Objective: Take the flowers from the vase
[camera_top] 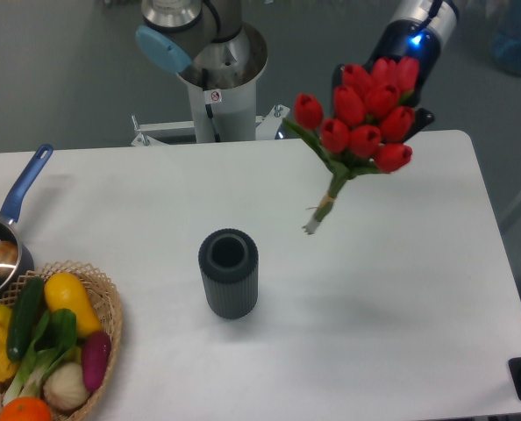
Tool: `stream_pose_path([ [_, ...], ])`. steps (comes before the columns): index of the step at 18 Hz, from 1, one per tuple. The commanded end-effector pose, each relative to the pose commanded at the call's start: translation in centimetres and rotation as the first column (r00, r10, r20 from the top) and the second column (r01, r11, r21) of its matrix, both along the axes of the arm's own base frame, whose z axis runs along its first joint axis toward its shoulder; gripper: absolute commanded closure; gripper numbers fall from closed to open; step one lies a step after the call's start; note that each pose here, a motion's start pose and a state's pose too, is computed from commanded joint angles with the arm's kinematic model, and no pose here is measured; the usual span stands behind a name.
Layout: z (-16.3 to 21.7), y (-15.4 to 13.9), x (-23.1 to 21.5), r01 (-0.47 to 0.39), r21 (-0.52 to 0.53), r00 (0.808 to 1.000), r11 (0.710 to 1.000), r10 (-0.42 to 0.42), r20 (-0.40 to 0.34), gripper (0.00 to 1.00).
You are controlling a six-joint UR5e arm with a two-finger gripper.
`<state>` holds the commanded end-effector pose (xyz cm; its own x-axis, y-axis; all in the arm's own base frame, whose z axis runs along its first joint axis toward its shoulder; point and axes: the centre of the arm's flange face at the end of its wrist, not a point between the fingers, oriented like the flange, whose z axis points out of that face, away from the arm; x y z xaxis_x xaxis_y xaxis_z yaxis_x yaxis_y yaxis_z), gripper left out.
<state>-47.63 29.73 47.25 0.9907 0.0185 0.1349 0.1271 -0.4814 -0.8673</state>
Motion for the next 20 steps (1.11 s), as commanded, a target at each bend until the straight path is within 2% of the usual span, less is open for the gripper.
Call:
stream_pose_path([
  [2,-1.1,0.1,-1.1,0.012,-0.064,0.999,0.998,-0.014,-0.035,0.59],
  [6,-3.1,0.5,-3.4,0.038,-0.125,0.997,0.991,-0.046,-0.063,0.59],
  [10,-4.2,1.2,-4.2,0.08,-0.252,0.982,0.965,-0.119,-0.145,0.59],
  [20,-4.2,0.7,-5.1,0.068,-0.277,0.98,0.958,-0.116,-0.159,0.59],
])
